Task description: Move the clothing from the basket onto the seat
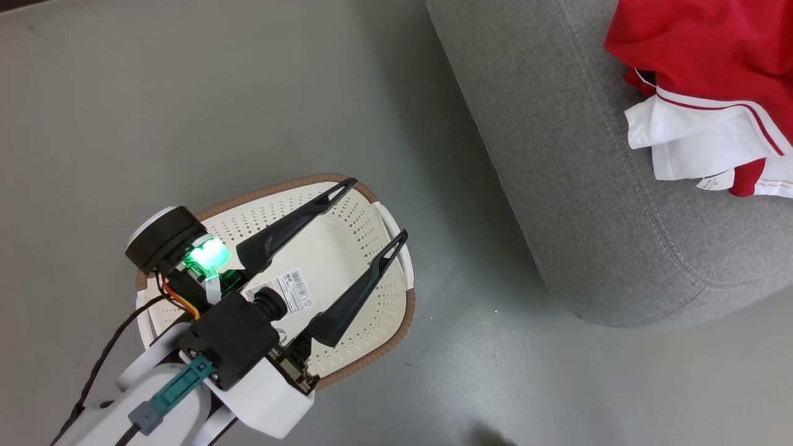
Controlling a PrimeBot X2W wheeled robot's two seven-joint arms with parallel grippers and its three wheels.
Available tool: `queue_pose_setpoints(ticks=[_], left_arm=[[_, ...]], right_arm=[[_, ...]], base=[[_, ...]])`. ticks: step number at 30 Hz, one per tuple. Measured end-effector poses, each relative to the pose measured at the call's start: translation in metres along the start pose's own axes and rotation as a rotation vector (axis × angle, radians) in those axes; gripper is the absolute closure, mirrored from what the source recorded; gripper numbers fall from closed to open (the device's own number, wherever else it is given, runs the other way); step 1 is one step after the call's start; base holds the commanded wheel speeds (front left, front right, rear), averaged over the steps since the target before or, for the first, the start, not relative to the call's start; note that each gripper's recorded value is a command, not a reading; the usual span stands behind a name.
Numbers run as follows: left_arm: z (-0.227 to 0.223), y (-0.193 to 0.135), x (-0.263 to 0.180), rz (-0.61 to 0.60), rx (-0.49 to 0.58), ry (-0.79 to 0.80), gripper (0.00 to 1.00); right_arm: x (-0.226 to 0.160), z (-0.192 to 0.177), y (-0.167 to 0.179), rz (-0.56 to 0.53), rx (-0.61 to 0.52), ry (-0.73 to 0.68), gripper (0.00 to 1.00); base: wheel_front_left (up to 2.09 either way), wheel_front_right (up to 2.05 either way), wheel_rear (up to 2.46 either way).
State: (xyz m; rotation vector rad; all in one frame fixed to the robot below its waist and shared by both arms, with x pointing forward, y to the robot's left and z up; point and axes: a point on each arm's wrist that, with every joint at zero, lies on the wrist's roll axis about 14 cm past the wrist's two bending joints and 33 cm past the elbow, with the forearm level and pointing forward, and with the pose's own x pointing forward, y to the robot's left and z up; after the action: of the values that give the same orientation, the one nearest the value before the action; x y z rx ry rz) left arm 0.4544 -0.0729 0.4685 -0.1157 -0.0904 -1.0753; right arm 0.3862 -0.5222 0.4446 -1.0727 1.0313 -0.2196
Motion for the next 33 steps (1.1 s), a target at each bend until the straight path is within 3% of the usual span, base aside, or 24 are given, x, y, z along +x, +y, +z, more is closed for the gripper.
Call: queue_pose_setpoints(ticks=[2,4,7,9,11,13,33], left_arm=[[0.000,0.000,0.000,-0.002,0.000,0.000,0.00],[0.000,-0.001,0.001,-0.003,-0.001,-0.001,0.00],[0.000,-0.001,0.002,-0.006,-0.001,-0.003,0.00],[0.000,-0.002,0.002,-0.008,0.000,-0.003,0.00],[0.001,-0.002,0.003,-0.011,0.001,-0.004,0.00],[0.001,-0.003,0.004,-0.013,0.002,-0.004,0.00],[0.006,-0.009,0.010,-0.027,0.015,-0.015,0.00]], right_arm=[[0.000,-0.002,0.001,0.002,0.001,0.006,0.88],[-0.001,-0.003,0.002,0.003,0.008,0.007,0.67],[-0.001,-0.004,0.003,0.006,0.024,0.009,0.51],[-0.002,-0.005,0.004,0.008,0.037,0.006,0.26],[-0.003,-0.005,0.005,0.010,0.061,0.005,0.07],[-0.003,-0.006,0.007,0.012,0.076,0.003,0.00],[-0.015,-0.007,0.017,0.031,0.173,-0.061,0.00]], base=[[0.00,0.00,0.00],[0.00,0.00,0.00],[0.00,0.00,0.00],[0.00,0.00,0.00],[0.00,0.00,0.00],[0.00,0.00,0.00],[0.00,0.00,0.00]])
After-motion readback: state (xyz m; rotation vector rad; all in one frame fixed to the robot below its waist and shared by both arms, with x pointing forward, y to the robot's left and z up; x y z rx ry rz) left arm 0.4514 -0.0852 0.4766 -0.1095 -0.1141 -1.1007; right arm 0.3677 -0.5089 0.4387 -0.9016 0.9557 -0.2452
